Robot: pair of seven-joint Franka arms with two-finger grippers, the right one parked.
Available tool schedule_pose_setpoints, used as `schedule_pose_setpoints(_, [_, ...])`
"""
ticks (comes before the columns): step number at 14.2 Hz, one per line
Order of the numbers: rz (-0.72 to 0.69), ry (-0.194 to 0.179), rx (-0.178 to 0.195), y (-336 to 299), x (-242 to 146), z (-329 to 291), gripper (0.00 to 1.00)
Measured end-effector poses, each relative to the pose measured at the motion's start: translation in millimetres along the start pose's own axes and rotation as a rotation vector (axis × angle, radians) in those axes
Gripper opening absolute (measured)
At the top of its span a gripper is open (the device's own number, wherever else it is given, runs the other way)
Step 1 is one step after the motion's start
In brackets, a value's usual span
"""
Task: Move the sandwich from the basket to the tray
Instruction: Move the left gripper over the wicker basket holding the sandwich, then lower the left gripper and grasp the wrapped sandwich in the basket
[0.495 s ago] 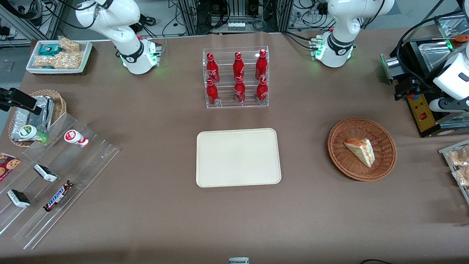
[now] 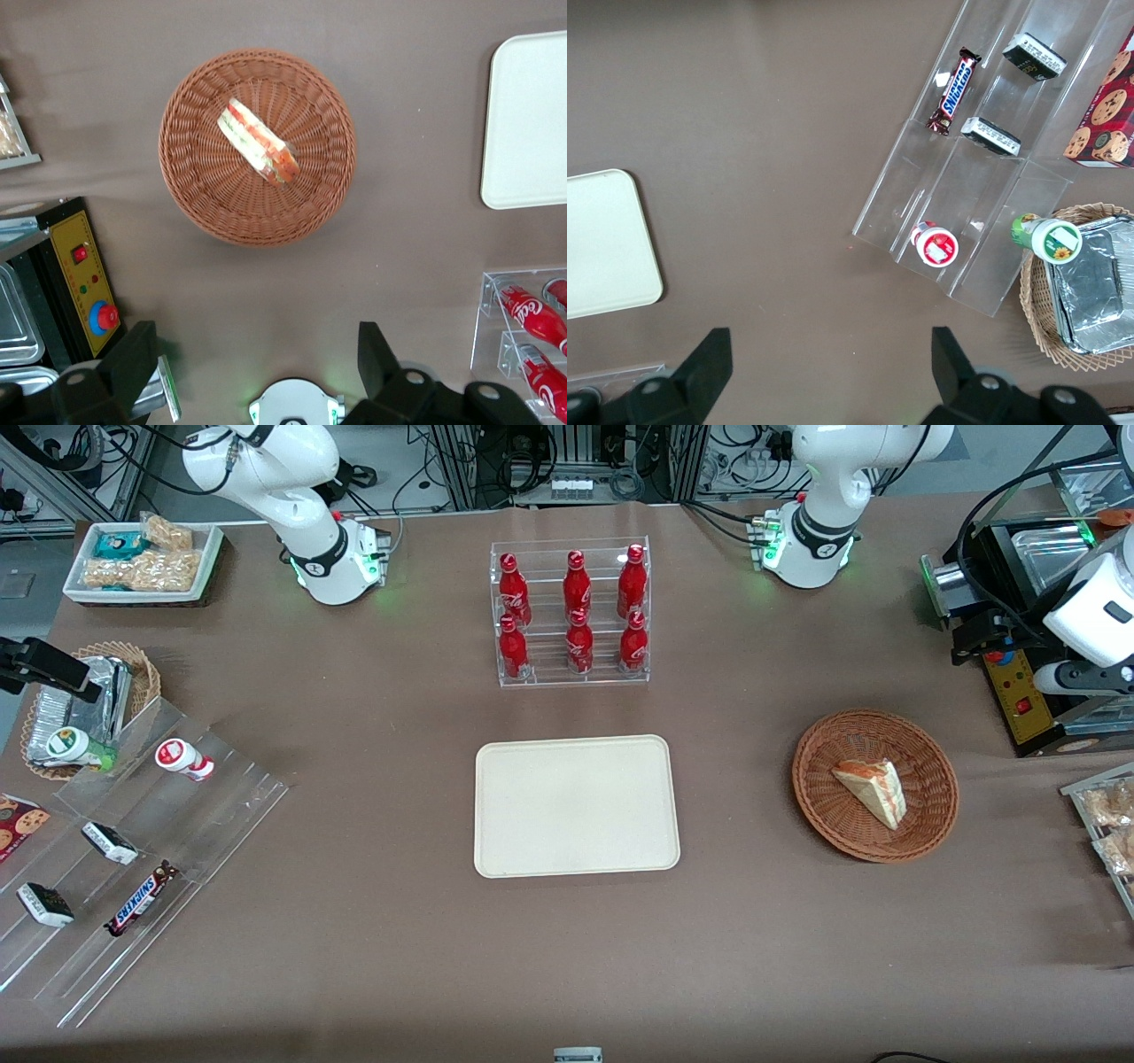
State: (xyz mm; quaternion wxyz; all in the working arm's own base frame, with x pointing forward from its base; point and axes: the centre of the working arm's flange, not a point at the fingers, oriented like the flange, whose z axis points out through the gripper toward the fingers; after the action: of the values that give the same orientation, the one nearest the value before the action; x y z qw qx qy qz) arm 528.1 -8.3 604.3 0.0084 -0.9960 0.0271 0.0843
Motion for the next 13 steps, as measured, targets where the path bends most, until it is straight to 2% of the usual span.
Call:
schedule_pose_setpoints(4, [0.001,-0.083,0.000,-0.2,5.1,37.5,1.00])
schedule_pose_setpoints(6, [0.001,-0.097,0.012,-1.6,12.4,65.5,1.00])
schedule_pose_setpoints(10, [-0.038,-0.086,0.019,-5.9,23.1,132.3,1.00])
schedule_pose_setpoints(13, [-0.156,-0.036,0.019,-10.6,27.6,180.6,1.00])
